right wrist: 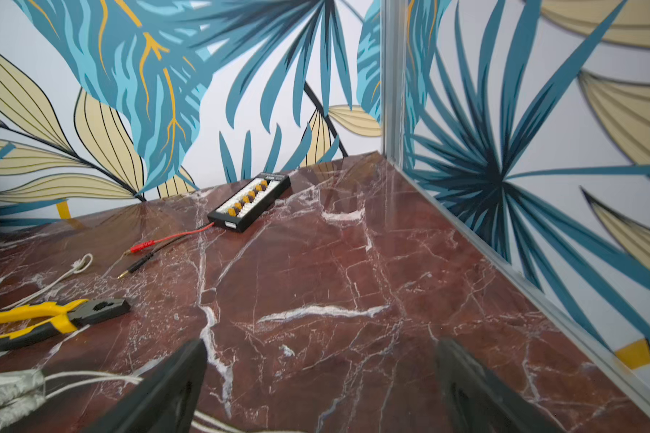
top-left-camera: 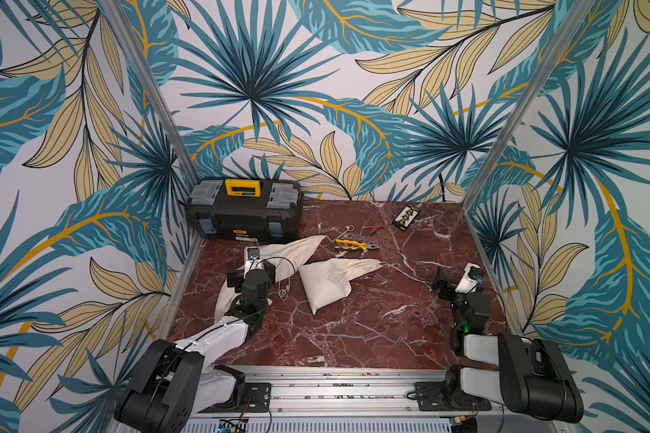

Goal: Close the soil bag
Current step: Reset both arms

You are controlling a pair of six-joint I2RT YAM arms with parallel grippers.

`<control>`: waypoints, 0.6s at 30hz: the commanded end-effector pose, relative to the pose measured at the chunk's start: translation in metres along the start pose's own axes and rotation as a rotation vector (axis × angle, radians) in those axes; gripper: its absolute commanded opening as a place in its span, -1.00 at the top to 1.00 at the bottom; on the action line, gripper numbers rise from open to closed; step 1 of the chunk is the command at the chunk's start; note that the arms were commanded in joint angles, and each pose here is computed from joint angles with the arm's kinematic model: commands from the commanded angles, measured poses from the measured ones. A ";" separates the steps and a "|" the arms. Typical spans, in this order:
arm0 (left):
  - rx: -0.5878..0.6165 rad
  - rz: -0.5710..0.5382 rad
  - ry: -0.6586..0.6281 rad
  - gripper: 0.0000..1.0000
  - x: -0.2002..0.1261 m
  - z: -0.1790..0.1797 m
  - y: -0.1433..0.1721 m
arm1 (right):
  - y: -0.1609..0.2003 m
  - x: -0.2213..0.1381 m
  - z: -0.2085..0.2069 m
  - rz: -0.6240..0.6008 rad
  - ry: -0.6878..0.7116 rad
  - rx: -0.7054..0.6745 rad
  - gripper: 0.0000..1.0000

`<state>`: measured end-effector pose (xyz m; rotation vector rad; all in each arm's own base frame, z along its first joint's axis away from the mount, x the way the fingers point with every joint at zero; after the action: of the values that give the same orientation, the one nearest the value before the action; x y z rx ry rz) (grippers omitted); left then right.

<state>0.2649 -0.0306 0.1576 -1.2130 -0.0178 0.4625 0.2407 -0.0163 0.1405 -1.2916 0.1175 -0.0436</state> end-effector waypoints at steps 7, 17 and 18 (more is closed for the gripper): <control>-0.011 -0.257 0.160 -1.00 0.020 -0.009 0.006 | -0.012 0.025 0.012 -0.079 -0.105 -0.073 -0.99; -0.081 -0.088 0.355 -1.00 0.061 0.001 0.007 | -0.010 0.038 0.015 -0.027 -0.084 -0.086 -0.99; -0.088 -0.112 0.347 -1.00 0.060 0.002 0.007 | -0.010 0.038 0.016 -0.026 -0.089 -0.088 -0.99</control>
<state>0.3190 -0.0020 0.1492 -1.3188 0.0872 0.1789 0.2809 -0.0096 0.1530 -1.3644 0.0240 -0.0199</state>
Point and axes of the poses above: each gripper's point midway between its finger pads, its own x axis out along the fingers, its own z axis along the line the jaws close on, y = z × x, the point moved 9 cm from there along -x, back along the fingers, and after that the axes turned 8 degrees about x, right-handed, at the moved point
